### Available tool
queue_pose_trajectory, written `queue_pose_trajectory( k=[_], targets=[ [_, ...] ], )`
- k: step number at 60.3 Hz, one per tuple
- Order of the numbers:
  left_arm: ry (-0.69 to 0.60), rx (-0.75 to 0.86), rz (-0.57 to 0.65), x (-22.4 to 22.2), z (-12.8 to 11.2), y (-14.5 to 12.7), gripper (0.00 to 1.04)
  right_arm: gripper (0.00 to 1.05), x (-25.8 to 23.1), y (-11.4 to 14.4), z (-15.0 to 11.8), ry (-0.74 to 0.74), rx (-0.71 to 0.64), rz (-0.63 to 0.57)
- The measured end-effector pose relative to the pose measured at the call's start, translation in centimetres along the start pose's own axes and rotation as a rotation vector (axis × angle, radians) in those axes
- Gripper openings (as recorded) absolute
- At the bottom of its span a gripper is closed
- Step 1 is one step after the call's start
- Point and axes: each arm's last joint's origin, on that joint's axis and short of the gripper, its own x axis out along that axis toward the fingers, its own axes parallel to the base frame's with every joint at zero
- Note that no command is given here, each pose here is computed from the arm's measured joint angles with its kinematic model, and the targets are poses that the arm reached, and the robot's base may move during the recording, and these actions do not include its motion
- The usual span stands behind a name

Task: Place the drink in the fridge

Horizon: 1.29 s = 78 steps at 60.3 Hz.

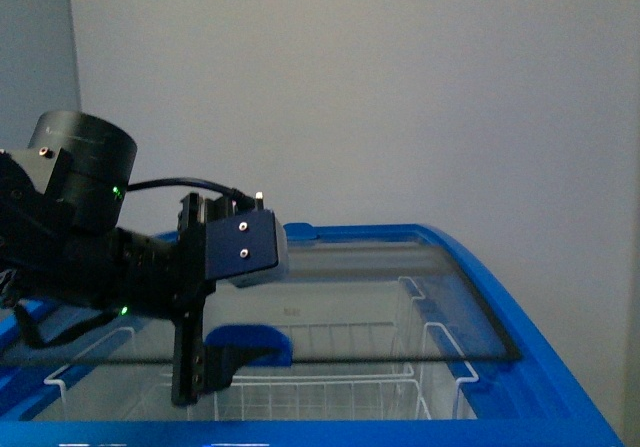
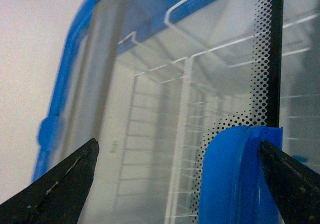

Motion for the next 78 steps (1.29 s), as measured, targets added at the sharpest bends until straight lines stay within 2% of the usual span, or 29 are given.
queue_pose_trajectory(
  k=[12, 19, 24, 31, 36, 42, 46, 53, 59, 63, 68, 75, 78],
  targets=[
    [0.143, 0.137, 0.289, 3.2, -1.2, 2.7, 0.97, 0.40, 0.0, 0.0, 0.0, 0.000, 0.000, 0.000],
    [0.192, 0.160, 0.484, 3.7, -0.8, 4.0, 0.97, 0.40, 0.0, 0.0, 0.0, 0.000, 0.000, -0.001],
    [0.244, 0.118, 0.644, 3.0, -0.5, 5.1, 0.97, 0.40, 0.0, 0.0, 0.0, 0.000, 0.000, 0.000],
    [0.269, 0.017, 0.733, 2.1, -0.3, 5.5, 0.97, 0.40, 0.0, 0.0, 0.0, 0.000, 0.000, 0.000],
    [0.278, -0.072, 0.741, 1.2, 0.0, 5.1, 0.97, 0.40, 0.0, 0.0, 0.0, 0.000, 0.000, 0.000],
    [0.230, -0.298, 0.718, -1.4, 1.1, 4.1, 0.97, 0.40, 0.0, 0.0, 0.0, 0.000, 0.000, 0.000],
    [0.194, -0.396, 0.676, -2.9, 1.7, 3.5, 0.97, 0.40, 0.0, 0.0, 0.0, 0.000, 0.000, 0.000],
    [0.127, -0.562, 0.532, -6.2, 2.8, 1.6, 0.97, 0.40, 0.0, 0.0, 0.0, 0.000, 0.000, 0.000],
    [0.136, -0.680, 0.473, -8.2, 3.1, -0.1, 0.97, 0.40, 0.0, 0.0, 0.0, 0.000, 0.000, 0.000],
    [0.170, -0.890, 0.420, -11.0, 3.2, -2.6, 0.97, 0.40, 0.0, 0.0, 0.0, 0.000, 0.000, 0.000],
    [0.225, -1.172, 0.425, -14.7, 3.6, -6.4, 0.97, 0.40, 0.0, 0.0, 0.0, 0.000, 0.000, 0.000],
    [0.241, -1.377, 0.461, -17.6, 4.5, -10.0, 0.97, 0.40, 0.0, 0.0, 0.0, 0.000, 0.000, 0.000],
    [0.264, -1.494, 0.495, -19.7, 5.4, -13.1, 0.97, 0.40, 0.0, 0.0, 0.0, 0.000, 0.000, 0.000]
  ],
)
